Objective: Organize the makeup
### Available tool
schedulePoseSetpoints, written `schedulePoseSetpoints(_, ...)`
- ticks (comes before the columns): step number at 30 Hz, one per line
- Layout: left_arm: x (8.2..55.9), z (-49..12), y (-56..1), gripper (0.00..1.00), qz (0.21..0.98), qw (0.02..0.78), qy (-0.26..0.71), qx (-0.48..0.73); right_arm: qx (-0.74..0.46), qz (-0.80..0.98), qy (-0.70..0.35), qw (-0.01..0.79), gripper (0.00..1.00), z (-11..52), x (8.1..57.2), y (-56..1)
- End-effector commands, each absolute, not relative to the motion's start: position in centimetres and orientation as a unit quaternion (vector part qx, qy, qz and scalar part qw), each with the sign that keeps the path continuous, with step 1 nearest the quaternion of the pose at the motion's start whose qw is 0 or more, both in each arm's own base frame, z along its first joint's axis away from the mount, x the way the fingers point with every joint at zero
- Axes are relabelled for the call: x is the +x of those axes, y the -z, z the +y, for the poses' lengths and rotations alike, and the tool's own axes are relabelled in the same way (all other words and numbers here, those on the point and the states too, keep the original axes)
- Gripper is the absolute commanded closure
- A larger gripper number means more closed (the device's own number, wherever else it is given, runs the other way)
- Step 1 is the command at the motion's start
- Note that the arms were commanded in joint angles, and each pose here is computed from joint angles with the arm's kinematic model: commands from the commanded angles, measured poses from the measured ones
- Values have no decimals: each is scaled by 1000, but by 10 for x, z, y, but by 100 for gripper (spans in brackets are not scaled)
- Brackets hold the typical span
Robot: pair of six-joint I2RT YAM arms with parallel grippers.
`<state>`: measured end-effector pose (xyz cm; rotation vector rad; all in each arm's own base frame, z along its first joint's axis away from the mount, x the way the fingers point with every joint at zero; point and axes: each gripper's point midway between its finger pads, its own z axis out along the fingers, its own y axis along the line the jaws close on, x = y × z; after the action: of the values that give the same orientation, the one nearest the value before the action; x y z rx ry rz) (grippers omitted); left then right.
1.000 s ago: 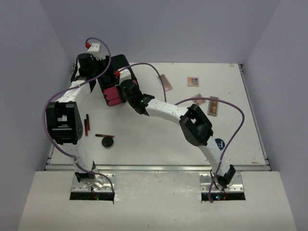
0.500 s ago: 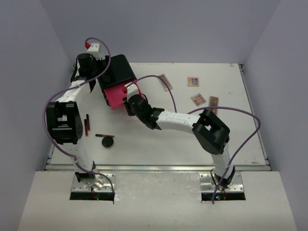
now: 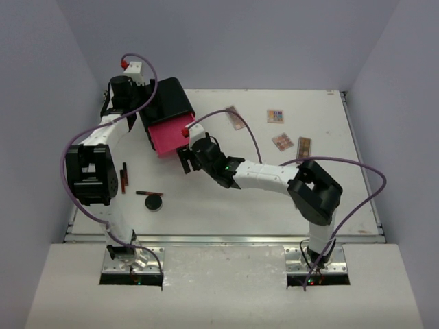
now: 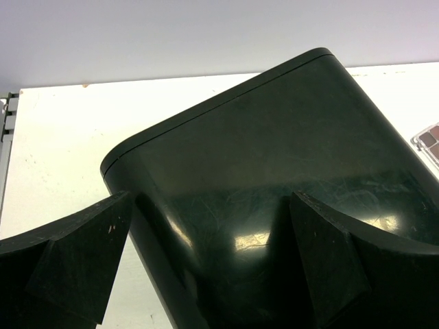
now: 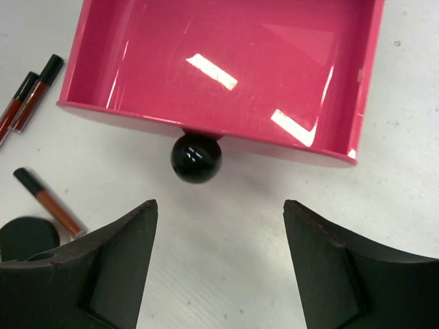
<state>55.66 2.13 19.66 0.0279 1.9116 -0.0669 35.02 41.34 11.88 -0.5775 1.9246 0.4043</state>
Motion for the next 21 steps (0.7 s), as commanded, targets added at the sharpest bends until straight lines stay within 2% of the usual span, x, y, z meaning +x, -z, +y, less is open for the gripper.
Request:
schedulePoseSetpoints(1,560,25,-217,4,805,592,32,12,-237,774,-198,553,25,400,338,-174)
schedulePoseSetpoints(8,559,21,-226,3,802,596,42,10,-256,781,-172,544,19,353,318,-200)
schedulePoseSetpoints(12,558,19,-231,3,799,599,51,13,-197,826,-134,511,18,284,332,-199)
schedulePoseSetpoints(17,560,19,-232,3,800,598,50,15,-80,870,-148,464,17,192,348,-180)
schedulePoseSetpoints(21,559,19,-232,2,802,595,47,17,-38,890,-110,441,16,146,356,-162)
